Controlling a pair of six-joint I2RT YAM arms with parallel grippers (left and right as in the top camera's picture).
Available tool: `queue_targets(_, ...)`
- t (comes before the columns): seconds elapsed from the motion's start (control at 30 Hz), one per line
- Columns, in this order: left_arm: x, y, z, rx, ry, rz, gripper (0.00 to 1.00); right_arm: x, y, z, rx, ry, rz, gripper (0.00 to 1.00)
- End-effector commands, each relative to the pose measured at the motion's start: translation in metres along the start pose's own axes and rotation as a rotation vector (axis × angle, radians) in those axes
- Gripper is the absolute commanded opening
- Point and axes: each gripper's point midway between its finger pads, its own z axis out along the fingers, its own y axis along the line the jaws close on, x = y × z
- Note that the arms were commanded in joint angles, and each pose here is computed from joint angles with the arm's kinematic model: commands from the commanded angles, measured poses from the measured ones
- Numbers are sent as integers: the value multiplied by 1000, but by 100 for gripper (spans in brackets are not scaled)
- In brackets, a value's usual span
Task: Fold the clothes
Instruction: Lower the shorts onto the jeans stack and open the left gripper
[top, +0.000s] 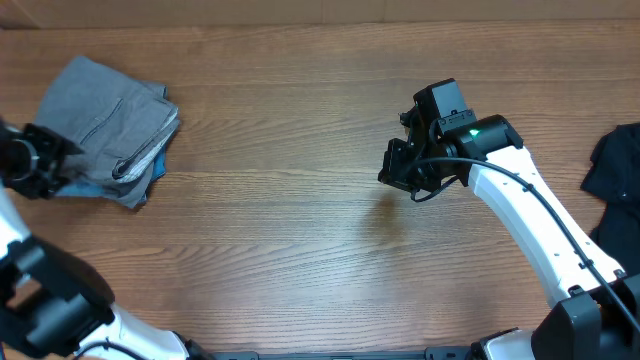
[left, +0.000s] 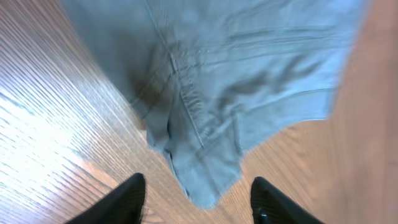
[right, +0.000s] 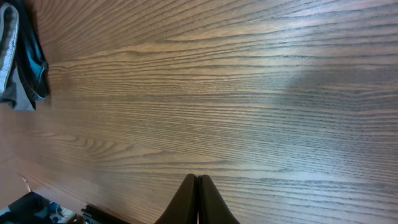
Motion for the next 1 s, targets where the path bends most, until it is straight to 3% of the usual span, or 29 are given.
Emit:
queue_targets(0.0, -7, -24, -56, 85, -160, 134, 49, -6, 1, -3, 3, -25, -14, 4)
queue_targets(0.1, -13, -39, -58, 97, -215, 240, 11, -8, -1, -3, 17, -37, -16, 5)
queue_targets(0.13, -13, -44, -53, 88, -218, 282, 4, -9, -2, -3, 26, -44, -16, 5)
queue_targets(0.27, -11, -48, -10, -40, -198, 388, 4, -9, -4, -3, 33, -46, -15, 5)
queue_targets(0.4, 7, -31, 55, -185, -70, 428, 4, -6, -6, -3, 40, -33, -8, 5)
queue_targets(0.67, 36, 40, 168, -349, 205, 313, 4, 1, -10, -3, 58, -3, 5, 4)
queue_targets(0.8, 47, 44, 180, -359, 260, 326, 4, 1, -10, -3, 58, -3, 5, 4)
queue_targets(0.97, 41, 10, 144, -269, 208, 362, 4, 1, -10, -3, 58, -4, 4, 4)
